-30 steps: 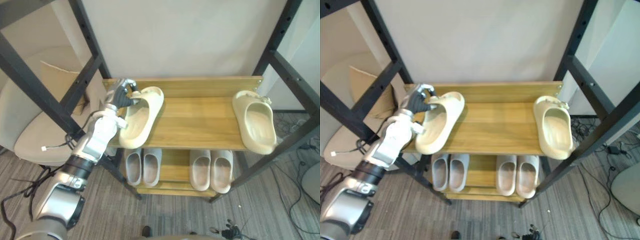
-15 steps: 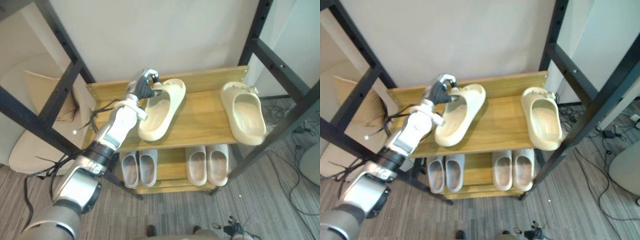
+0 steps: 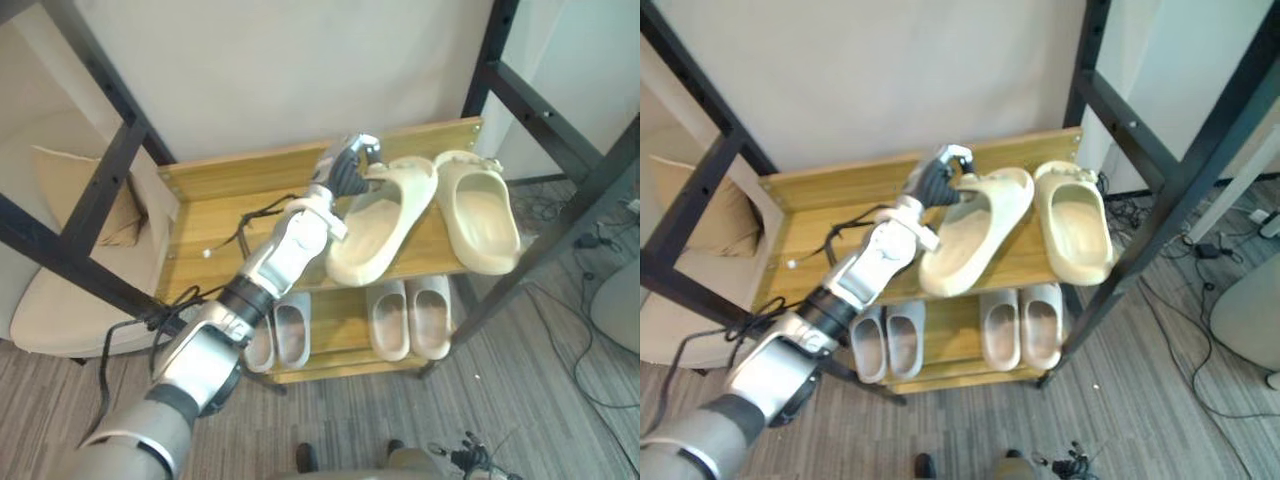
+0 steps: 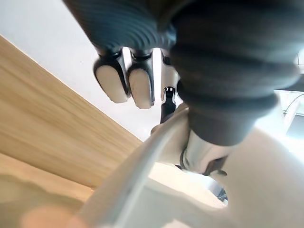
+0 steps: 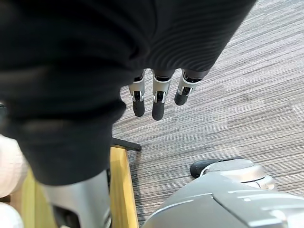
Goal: Organize the slippers on the shoe rack
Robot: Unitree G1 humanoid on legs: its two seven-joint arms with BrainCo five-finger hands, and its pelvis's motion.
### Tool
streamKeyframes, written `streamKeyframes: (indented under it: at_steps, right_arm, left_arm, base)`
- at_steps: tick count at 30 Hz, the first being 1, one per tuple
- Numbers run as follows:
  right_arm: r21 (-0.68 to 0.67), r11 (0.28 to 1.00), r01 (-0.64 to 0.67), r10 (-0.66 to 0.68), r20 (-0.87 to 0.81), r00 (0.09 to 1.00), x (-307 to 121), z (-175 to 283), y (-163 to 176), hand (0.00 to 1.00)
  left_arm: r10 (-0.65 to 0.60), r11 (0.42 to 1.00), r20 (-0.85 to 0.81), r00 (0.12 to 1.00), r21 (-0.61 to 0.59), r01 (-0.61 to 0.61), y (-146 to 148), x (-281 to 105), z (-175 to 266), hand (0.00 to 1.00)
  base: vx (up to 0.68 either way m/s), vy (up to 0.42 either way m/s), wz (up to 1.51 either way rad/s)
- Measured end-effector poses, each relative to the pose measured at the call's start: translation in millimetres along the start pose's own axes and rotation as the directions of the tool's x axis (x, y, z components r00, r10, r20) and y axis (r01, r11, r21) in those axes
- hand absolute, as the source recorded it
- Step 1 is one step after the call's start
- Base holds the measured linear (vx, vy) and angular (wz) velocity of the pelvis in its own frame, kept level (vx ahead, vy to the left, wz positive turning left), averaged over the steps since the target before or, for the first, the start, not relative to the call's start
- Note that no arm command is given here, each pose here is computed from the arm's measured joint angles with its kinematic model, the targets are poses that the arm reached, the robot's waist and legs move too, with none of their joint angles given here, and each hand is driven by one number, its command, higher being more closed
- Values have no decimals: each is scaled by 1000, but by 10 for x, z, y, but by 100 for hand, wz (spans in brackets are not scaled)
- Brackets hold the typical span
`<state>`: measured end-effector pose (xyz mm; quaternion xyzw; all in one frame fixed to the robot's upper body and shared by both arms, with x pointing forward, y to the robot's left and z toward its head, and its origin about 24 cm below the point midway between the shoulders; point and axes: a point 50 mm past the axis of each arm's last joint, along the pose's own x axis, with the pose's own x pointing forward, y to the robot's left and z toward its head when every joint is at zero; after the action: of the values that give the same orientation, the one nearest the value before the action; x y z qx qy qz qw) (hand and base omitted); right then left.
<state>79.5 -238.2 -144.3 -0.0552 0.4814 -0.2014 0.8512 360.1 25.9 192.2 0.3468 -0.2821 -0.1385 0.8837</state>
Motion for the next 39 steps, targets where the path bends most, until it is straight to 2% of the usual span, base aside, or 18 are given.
streamKeyframes:
  at_steps: [12, 25, 31, 39]
  right_arm:
    - [25, 1000, 13, -13, 15, 1000, -24, 6, -6, 0]
    - [32, 999, 17, -17, 13, 1000, -34, -19, -17, 0]
    - [30, 999, 13, -14, 12, 1000, -34, -23, -11, 0]
    - [14, 1000, -1, 1, -11, 1000, -26, -66, 7, 0]
  left_arm:
    - [-7, 1000, -45, 999, -30, 6, -137, 26, -9, 0]
    - [1, 999, -52, 999, -53, -3, -146, 36, 0, 0]
    - [64, 986, -8, 998, -151, -64, -20, 35, 123, 0]
    - [193, 936, 76, 978, -312, -161, 166, -229, 249, 0]
  base:
    - [1, 0, -1]
    - [0, -2, 1]
    - [1, -11, 7]
    - [-1, -7, 3]
